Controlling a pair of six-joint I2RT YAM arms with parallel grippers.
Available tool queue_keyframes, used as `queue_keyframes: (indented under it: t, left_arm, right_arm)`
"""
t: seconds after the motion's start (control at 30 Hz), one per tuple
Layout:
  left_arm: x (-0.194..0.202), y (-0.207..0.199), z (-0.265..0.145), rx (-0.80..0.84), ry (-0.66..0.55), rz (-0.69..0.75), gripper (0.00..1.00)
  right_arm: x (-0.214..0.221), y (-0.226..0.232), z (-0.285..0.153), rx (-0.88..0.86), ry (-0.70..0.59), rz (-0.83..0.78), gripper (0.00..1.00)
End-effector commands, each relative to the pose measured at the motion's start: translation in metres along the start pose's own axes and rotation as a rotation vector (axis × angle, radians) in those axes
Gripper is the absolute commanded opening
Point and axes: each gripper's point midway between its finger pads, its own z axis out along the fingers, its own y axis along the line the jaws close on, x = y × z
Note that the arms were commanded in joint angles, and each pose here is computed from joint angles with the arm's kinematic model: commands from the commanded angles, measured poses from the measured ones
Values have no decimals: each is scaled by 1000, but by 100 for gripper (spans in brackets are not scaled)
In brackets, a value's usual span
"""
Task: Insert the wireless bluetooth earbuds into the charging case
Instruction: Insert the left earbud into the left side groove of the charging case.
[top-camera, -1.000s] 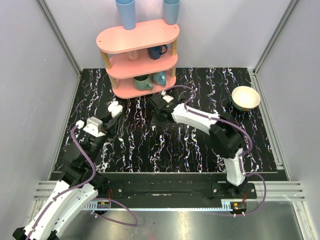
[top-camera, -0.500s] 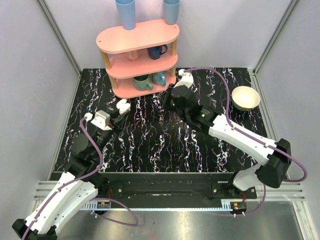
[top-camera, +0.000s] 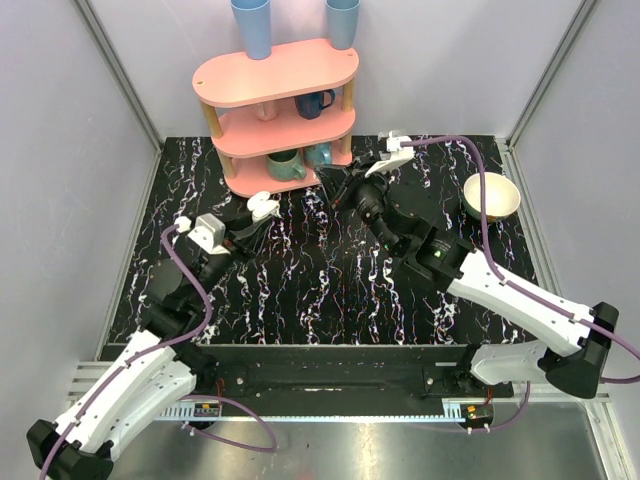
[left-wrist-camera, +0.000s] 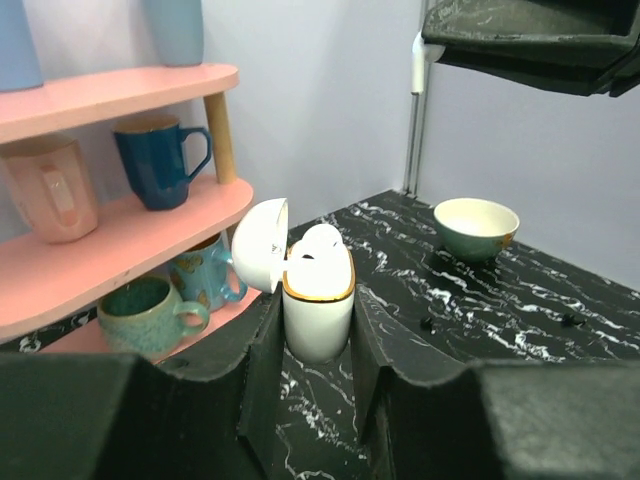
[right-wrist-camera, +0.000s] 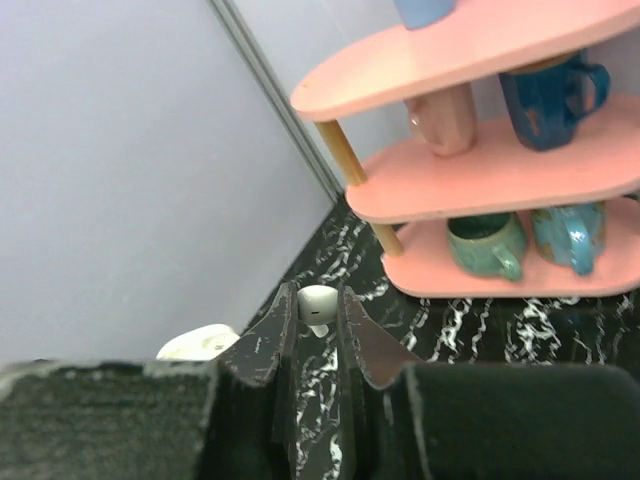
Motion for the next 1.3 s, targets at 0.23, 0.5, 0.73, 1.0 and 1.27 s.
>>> queue_keyframes:
  t: [0.23, 0.5, 0.73, 1.0, 1.27]
  left_arm:
    - [-44, -27, 8, 153, -243, -22, 0]
    - [-46, -30, 12, 171, -289, -47, 0]
    - [-50, -32, 11, 183, -315, -53, 0]
    - [-51, -37, 11, 218, -324, -40, 0]
    - [-54, -39, 10, 227, -332, -37, 0]
  right_arm:
    - [-32, 68, -21, -302, -117, 50, 0]
    - [-17, 96, -27, -417, -77, 23, 0]
    - [6, 105, -24, -453, -5, 3, 0]
    - [14, 112, -25, -477, 24, -6, 0]
    - [20, 116, -22, -481, 38, -12, 0]
